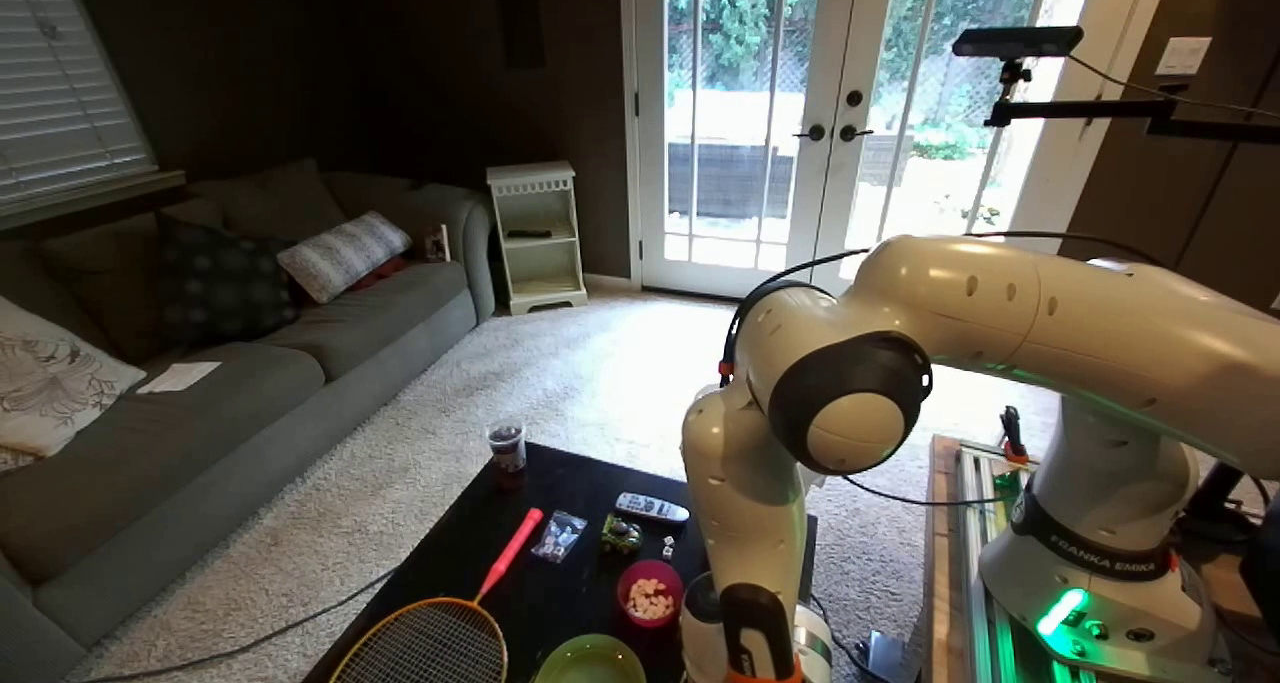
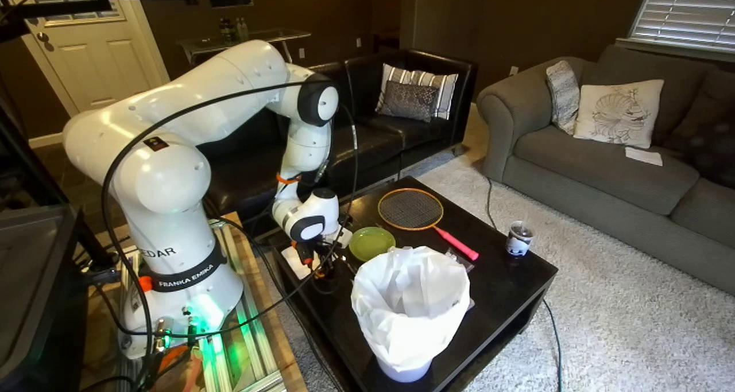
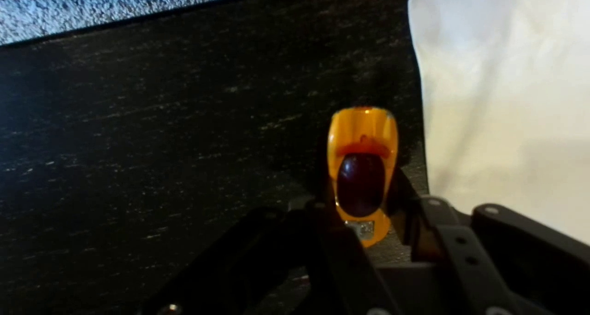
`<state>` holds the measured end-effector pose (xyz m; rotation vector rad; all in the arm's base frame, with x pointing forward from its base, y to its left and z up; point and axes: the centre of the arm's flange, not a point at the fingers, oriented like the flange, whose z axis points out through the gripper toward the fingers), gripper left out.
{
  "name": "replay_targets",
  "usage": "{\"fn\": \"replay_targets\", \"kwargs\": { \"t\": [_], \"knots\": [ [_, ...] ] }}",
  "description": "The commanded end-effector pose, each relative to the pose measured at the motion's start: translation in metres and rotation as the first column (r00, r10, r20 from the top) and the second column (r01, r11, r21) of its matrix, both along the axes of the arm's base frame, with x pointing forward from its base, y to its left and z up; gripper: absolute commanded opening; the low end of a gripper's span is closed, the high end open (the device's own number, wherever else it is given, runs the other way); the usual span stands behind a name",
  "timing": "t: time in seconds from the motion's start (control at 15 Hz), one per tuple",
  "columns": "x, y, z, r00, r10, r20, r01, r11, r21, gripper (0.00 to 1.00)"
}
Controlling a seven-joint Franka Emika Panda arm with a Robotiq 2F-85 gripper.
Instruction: Turn the yellow object to the left
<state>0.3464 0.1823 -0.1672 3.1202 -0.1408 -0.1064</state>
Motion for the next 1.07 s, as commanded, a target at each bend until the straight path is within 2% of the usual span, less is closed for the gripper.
{"fn": "replay_targets", "kwargs": {
  "t": [0.0, 0.27, 0.33, 0.4, 0.53, 0.87, 1.0],
  "knots": [
    [-0.003, 0.000, 0.001, 0.999, 0.049, 0.010, -0.049, 0.999, -0.008, 0.08],
    [-0.003, 0.000, -0.002, 0.998, 0.062, 0.017, -0.062, 0.998, -0.014, 0.08],
    [-0.003, 0.000, -0.002, 0.998, 0.063, 0.017, -0.063, 0.998, -0.014, 0.30],
    [-0.002, 0.000, -0.002, 0.998, 0.065, 0.016, -0.065, 0.998, -0.014, 0.58],
    [-0.003, 0.000, -0.002, 0.998, 0.067, 0.017, -0.067, 0.998, -0.016, 0.64],
    [0.004, -0.003, 0.020, 0.997, 0.055, 0.047, -0.054, 0.998, -0.022, 0.98],
    [0.009, -0.004, 0.040, 0.997, 0.057, 0.056, -0.057, 0.998, -0.005, 1.00]
  ]
}}
